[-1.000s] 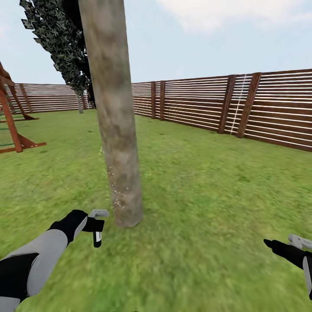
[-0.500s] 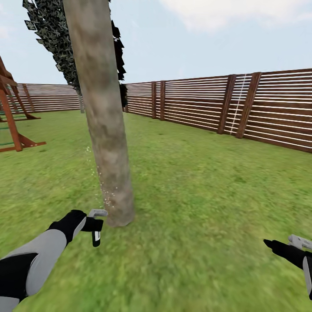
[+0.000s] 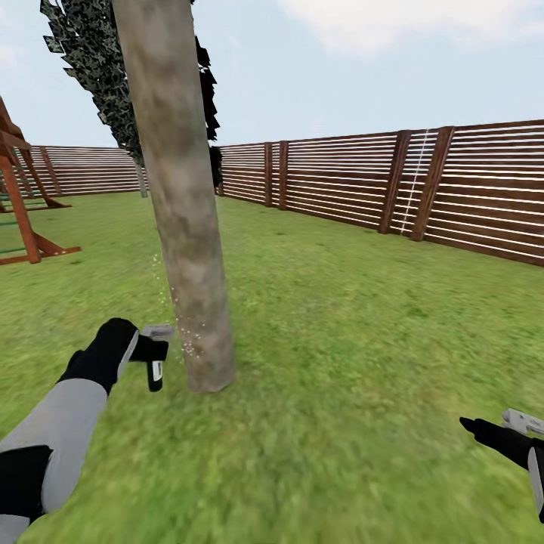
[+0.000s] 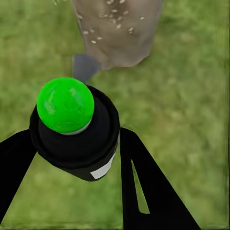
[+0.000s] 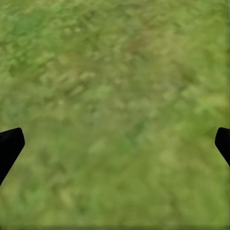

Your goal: In the garden, pick up the pesticide atomizer on the floor and spray pesticide onto both trees until each tree trunk is fully covered.

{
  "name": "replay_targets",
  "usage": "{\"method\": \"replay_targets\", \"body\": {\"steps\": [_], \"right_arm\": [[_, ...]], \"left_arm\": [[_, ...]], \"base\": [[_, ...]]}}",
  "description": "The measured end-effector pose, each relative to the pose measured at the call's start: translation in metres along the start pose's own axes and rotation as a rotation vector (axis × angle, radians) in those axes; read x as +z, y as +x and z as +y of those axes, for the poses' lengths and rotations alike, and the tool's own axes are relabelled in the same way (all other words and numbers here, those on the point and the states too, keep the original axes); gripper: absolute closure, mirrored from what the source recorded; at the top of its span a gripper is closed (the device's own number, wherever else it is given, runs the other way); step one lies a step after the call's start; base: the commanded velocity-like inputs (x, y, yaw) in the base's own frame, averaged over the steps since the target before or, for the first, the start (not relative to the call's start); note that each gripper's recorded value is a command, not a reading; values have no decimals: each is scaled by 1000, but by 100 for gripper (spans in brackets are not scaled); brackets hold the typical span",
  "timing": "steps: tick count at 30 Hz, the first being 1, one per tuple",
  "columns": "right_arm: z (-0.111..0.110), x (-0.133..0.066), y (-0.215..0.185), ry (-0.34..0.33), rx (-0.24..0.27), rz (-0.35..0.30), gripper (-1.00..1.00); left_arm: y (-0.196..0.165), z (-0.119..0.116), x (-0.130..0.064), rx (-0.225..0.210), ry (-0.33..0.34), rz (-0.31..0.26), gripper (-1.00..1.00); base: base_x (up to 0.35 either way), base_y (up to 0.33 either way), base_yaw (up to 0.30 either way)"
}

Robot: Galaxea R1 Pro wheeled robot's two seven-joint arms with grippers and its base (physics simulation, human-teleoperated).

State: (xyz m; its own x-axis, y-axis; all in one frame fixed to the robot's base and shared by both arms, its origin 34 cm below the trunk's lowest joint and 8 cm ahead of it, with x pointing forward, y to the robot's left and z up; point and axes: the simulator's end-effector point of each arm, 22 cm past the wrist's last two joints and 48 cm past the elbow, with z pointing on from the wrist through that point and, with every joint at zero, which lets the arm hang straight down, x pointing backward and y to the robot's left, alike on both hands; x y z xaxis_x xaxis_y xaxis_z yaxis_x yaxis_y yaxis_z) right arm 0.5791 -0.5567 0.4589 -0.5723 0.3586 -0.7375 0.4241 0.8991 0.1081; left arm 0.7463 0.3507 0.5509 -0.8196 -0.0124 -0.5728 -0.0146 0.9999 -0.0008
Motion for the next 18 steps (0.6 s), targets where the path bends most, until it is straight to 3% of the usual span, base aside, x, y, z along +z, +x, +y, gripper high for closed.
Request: {"method": "replay_targets", "body": {"steps": [1,3,6,8,14,18], "right_arm": [[0,0,0,0,0,0,-100],[0,0,0,-1,-1,0,-100],[0,0,0,1,-1,0,-100],[0,0,0,1,-1,0,-100],[0,0,0,1,-1,0,-100],[0,0,0,2,0,0,-100]], "left_arm": [[-2,0,-4,-6,-2,7,100],[-45,2,-30,-14,-4,-52,100],[-78,-4,-48,-15,23,-101,100],[-121,-9,-77,-17,41,-172,100],[-169,-10,-114,-14,46,-250,100],[-184,-10,-127,-14,46,-277,100]], "base": [[0,0,0],[0,0,0],[0,0,0],[0,0,0],[0,0,0],[0,0,0]]}}
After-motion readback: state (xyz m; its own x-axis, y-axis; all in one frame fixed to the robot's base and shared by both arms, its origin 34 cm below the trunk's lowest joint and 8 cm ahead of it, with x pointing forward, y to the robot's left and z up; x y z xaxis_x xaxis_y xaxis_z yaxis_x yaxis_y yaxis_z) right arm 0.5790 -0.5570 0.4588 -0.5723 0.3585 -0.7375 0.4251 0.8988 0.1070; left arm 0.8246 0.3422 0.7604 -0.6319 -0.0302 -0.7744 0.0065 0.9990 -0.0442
